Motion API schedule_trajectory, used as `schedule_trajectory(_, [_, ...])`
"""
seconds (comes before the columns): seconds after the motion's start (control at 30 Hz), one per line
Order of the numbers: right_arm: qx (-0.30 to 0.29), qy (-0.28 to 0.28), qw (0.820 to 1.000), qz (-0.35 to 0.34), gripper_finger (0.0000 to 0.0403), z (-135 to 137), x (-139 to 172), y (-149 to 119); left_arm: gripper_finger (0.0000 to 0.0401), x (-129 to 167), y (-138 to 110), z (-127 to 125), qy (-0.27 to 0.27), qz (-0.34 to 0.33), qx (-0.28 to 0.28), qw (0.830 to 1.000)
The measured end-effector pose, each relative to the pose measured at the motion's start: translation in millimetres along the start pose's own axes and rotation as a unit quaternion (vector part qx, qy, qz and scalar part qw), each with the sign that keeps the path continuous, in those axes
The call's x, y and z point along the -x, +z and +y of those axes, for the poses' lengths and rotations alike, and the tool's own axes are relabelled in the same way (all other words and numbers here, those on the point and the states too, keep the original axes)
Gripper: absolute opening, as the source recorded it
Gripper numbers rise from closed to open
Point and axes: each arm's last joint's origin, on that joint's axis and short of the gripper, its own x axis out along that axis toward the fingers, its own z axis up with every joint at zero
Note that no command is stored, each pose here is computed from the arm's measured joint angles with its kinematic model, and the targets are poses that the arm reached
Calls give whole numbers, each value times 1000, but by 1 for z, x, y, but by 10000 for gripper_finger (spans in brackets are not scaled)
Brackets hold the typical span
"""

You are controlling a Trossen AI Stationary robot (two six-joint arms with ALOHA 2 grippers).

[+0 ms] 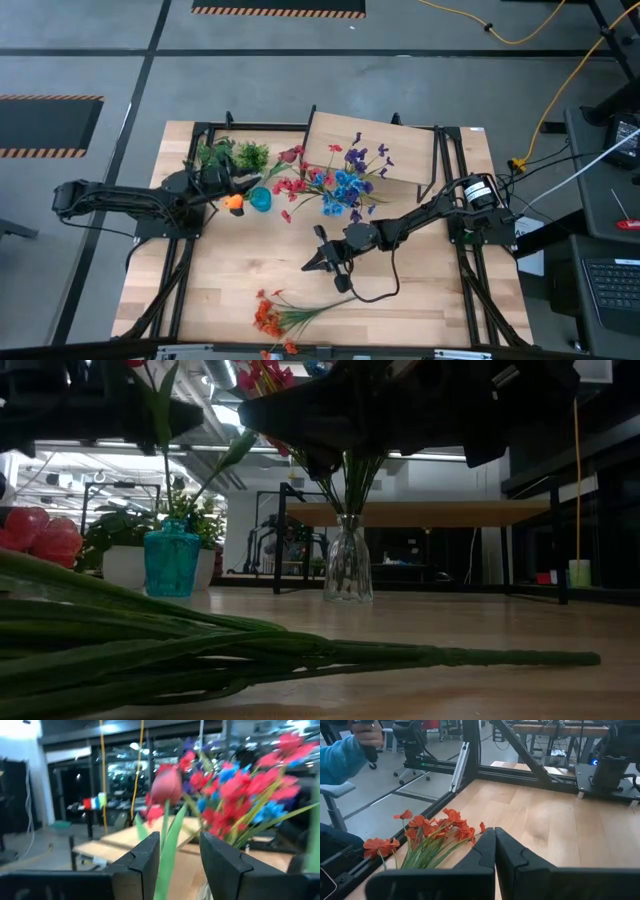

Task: Pick and place flowers into a vace then onto a shelf
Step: Put the orange flowers into the blue vase

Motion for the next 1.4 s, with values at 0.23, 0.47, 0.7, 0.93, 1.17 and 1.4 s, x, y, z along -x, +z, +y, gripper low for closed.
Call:
schedule_trajectory(0.23, [-1, 0, 1000, -10, 0, 1, 4, 9, 101, -3, 20, -10, -39, -7, -34, 999])
schedule_trajectory(0.47, [-6, 3, 1000, 20, 0, 4, 13, 21, 41, -10, 47, -18, -16, 69, -89, 994])
schedule_trajectory(0.7, [18, 14, 1000, 16, 0, 13, 17, 32, 4, -10, 99, -16, 59, 106, -144, 982])
schedule_trajectory(0.93, [25, 23, 999, 24, 0, 20, 18, 33, 2, -1, 138, -20, 32, 116, -152, 981])
schedule_trajectory(1.17, [27, 29, 999, 32, 0, 26, 26, 43, 2, 9, 152, -41, -90, 103, -129, 982])
schedule_trajectory(1.4, [34, -24, 997, 58, 0, 40, 39, 57, 2, 11, 137, -87, -190, 139, -147, 961])
